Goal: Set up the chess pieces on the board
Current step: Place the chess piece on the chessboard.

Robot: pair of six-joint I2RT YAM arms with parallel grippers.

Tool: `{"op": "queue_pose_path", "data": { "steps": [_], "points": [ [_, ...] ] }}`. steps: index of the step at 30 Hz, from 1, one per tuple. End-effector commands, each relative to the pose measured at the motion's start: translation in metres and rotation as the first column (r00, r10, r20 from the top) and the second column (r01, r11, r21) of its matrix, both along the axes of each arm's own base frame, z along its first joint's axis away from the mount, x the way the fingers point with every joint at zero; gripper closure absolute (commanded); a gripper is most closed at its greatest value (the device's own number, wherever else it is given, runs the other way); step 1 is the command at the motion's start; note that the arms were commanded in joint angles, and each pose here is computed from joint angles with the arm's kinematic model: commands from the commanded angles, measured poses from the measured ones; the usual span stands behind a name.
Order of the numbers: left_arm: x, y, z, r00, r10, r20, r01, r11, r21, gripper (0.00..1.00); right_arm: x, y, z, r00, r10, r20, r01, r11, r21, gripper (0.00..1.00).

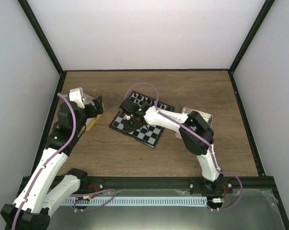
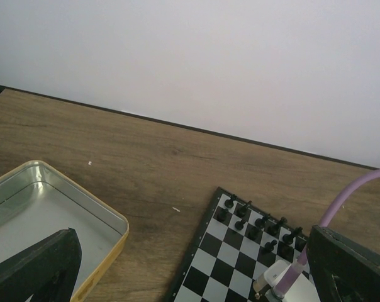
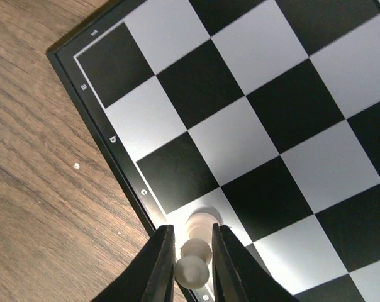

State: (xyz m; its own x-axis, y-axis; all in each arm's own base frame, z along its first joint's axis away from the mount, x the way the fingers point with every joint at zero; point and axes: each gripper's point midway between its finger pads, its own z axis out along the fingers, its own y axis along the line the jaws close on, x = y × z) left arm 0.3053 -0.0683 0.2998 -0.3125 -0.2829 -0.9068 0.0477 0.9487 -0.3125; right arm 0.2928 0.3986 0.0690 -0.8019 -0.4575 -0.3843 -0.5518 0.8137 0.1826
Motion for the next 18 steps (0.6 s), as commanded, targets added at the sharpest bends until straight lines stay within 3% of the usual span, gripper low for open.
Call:
{"op": "queue_pose_path", "data": {
  "steps": [1,11,18],
  "points": [
    [0.001,0.000,0.005,1.000,-0.002,0.028,0.003,1.000,-0.019,0.00,-0.007,-0.008,0.001,1.000,0.001,-0.001,-0.001,0.999,-0.035,0.78],
    [0.001,0.001,0.005,1.000,0.003,0.029,-0.002,1.000,-0.019,0.00,0.005,0.010,0.054,0.995,-0.052,0.083,0.040,0.989,0.141,0.56],
    [0.000,0.001,0.006,1.000,0.001,0.031,0.000,1.000,-0.019,0.00,0.022,-0.010,0.078,0.967,-0.184,0.178,0.154,0.973,0.169,0.52]
  ]
}}
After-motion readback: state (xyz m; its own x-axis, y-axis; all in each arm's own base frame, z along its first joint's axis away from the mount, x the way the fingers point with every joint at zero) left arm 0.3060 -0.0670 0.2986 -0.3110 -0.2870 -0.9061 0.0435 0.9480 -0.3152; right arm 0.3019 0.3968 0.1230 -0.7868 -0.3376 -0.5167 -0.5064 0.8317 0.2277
